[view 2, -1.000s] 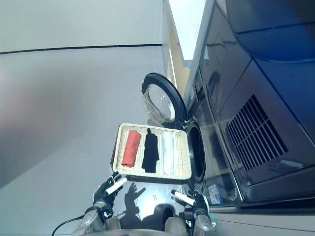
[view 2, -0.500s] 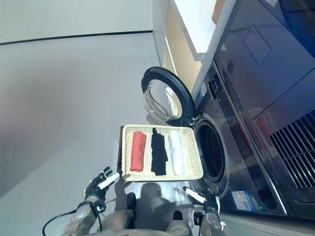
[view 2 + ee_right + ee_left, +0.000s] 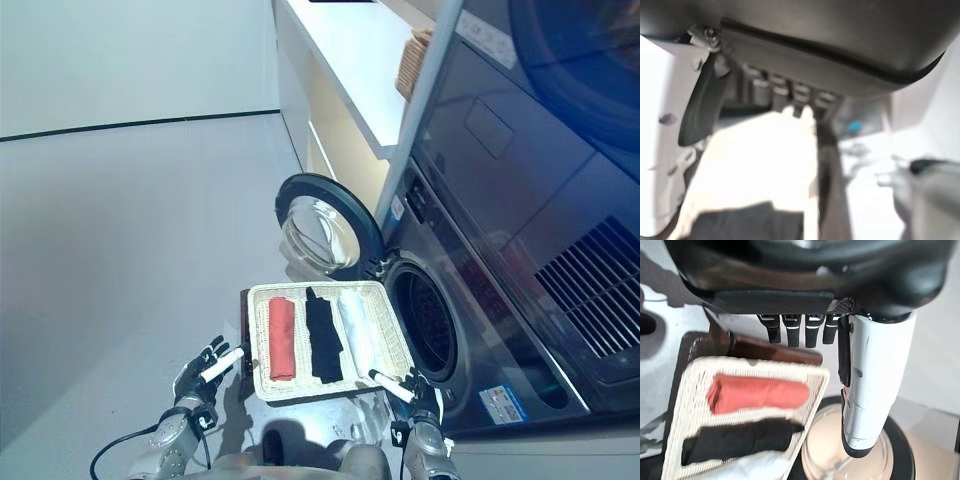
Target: Pick up the clothes and place them into the washing machine
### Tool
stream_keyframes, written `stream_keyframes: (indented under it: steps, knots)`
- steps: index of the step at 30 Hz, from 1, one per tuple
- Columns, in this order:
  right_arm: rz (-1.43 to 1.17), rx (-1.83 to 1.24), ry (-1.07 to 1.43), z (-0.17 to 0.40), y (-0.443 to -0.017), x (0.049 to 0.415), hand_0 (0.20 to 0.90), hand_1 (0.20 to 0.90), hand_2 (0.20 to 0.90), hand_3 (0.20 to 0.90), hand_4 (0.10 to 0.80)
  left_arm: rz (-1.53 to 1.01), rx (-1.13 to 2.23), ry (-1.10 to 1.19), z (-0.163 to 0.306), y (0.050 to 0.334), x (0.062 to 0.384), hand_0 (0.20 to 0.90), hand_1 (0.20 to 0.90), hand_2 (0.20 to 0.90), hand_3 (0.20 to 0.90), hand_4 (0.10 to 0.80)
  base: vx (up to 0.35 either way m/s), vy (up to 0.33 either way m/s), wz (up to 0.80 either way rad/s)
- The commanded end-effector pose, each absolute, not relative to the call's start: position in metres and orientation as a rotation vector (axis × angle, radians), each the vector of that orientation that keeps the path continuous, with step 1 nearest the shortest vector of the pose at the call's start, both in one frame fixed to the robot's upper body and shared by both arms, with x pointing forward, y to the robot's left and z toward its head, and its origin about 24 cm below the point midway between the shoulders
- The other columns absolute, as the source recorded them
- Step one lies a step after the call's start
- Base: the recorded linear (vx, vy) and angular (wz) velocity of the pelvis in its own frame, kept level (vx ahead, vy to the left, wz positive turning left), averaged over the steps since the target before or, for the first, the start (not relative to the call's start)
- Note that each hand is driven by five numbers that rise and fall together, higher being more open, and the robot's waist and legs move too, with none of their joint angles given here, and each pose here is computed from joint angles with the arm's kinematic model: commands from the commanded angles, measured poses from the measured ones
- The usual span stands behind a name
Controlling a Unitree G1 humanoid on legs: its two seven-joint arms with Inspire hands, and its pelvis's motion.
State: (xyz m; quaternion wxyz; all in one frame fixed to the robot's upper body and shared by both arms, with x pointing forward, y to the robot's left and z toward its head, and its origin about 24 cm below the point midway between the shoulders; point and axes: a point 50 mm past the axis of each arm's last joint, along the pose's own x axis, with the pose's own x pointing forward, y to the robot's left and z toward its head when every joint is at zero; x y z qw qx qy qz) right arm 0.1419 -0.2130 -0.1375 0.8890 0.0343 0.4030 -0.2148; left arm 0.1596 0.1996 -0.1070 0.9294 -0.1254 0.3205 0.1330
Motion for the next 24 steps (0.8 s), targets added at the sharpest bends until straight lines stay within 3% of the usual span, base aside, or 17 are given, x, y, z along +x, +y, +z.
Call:
stream_keyframes:
  steps: [1, 24]
  knots:
    - [-0.467, 0.049, 0.682, -0.116, -0.232, 0.167, 0.9, 0.9, 0.9, 0.9, 0.8, 0.226, -0.247, 0.478, -0.079, 0.201, 0.182, 0.9, 0.9, 0.9, 0.9, 0.8, 0.1, 0.044, 0.07]
    - [-0.455, -0.004, 0.584, -0.099, -0.242, 0.189, 0.9, 0.9, 0.9, 0.9, 0.8, 0.231, -0.279, 0.38, -0.062, 0.199, 0.203, 0.9, 0.9, 0.9, 0.9, 0.8, 0.062, -0.122, 0.13]
